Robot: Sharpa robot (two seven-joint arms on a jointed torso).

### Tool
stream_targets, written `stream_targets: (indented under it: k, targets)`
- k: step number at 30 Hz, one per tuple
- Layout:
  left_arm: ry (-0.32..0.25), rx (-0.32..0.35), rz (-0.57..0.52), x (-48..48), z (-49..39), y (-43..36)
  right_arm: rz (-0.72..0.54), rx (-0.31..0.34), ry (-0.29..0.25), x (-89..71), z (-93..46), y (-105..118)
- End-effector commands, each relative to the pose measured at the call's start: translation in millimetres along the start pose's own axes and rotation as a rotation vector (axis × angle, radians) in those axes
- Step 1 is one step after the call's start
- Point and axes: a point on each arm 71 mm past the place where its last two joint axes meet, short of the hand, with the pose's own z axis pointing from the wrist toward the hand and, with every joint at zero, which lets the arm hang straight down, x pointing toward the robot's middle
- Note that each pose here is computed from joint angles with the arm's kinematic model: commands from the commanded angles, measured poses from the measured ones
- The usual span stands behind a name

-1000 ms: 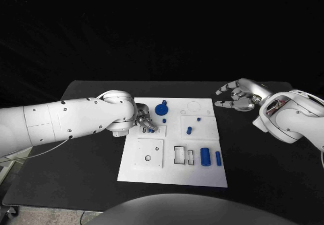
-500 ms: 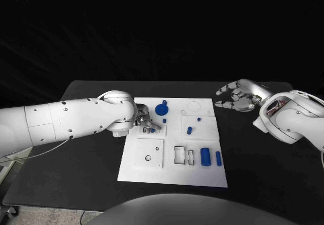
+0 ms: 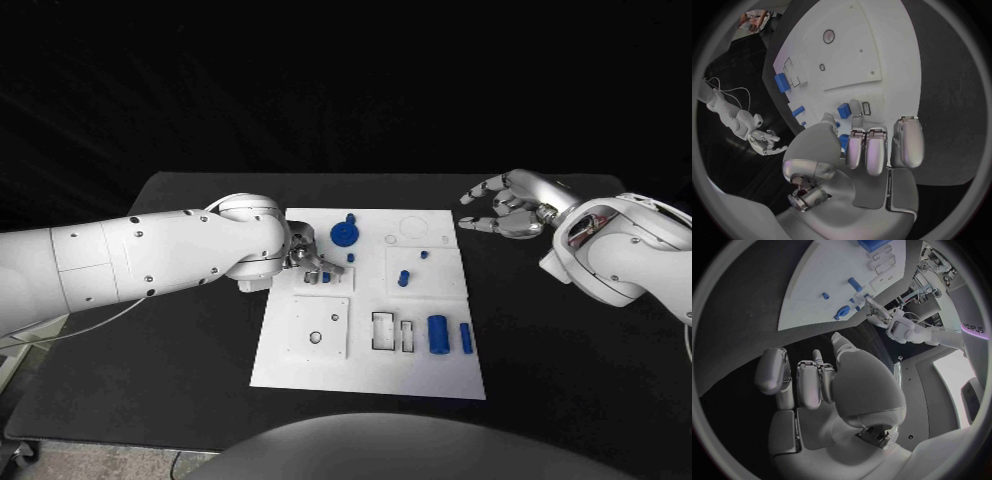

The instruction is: Assemble the parts on the task board

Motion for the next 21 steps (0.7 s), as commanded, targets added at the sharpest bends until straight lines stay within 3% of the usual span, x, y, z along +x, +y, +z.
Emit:
stream_targets:
  k: [1,4,8,15,21]
  targets:
    - [-0.014,0.011,-0.015,-0.3,-1.9,-1.5,0.000,0.002,0.006,0.7,-0.1,-0.7]
    - [-0.030,0.021,-0.029,-3.6,-6.0,-1.4,0.000,0.001,0.004,0.6,-0.1,-0.9]
    - [-0.052,0.033,-0.037,-15.3,-14.0,-1.3,0.000,0.001,0.003,0.6,-0.1,-1.0]
    - [-0.104,0.035,-0.001,-51.1,-36.5,2.6,0.001,0.004,0.009,0.7,-0.9,-1.8]
    - [-0.096,-0.007,0.048,-69.5,-39.6,13.1,0.001,0.003,0.018,1.3,-1.6,-1.1]
